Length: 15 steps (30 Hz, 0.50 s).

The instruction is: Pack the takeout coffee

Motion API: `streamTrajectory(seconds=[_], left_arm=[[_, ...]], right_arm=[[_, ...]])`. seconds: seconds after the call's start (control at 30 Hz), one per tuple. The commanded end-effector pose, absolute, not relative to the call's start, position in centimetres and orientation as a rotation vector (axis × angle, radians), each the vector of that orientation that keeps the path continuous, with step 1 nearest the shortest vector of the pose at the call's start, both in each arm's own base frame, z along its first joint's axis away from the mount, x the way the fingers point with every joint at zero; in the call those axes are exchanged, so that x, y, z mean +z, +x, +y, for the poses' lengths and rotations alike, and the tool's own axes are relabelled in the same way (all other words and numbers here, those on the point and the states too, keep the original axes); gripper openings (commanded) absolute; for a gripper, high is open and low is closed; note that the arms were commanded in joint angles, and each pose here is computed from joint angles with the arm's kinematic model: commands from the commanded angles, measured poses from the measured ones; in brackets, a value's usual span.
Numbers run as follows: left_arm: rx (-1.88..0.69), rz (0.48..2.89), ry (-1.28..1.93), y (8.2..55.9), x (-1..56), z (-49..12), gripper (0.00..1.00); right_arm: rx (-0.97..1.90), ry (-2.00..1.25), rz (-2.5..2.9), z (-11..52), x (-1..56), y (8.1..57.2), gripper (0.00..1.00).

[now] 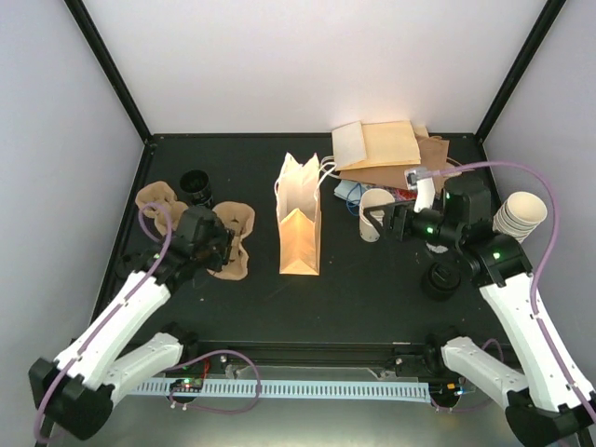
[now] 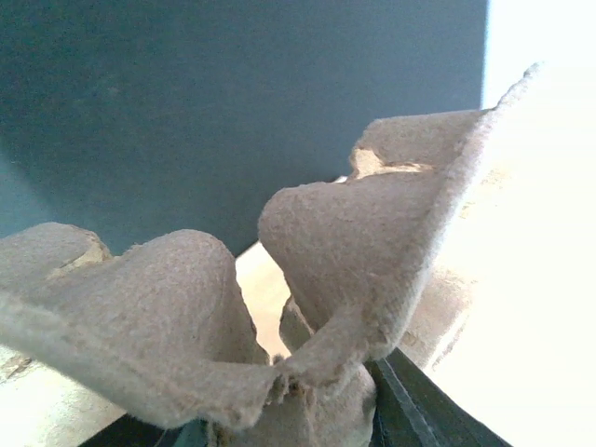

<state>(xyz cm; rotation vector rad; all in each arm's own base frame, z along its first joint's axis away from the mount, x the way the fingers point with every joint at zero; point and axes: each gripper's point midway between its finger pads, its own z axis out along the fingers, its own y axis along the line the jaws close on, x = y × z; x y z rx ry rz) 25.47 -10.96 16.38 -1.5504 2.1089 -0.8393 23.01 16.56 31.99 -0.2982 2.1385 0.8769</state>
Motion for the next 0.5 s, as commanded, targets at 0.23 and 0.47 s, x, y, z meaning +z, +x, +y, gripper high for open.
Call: streamTrajectory(seconds=[0.23, 0.47], left_arm=[[-1.259, 1.919, -1.148, 24.0, 30.8, -13.1, 0.36], [-1.402, 1.84, -0.933, 22.8, 37.0, -15.5, 0.37]], right_arm=[[1.095, -0.289, 2.119, 21.2, 36.8, 28.8, 0.79], [1.079, -0.282, 2.103, 22.4, 38.8, 32.4, 0.79]])
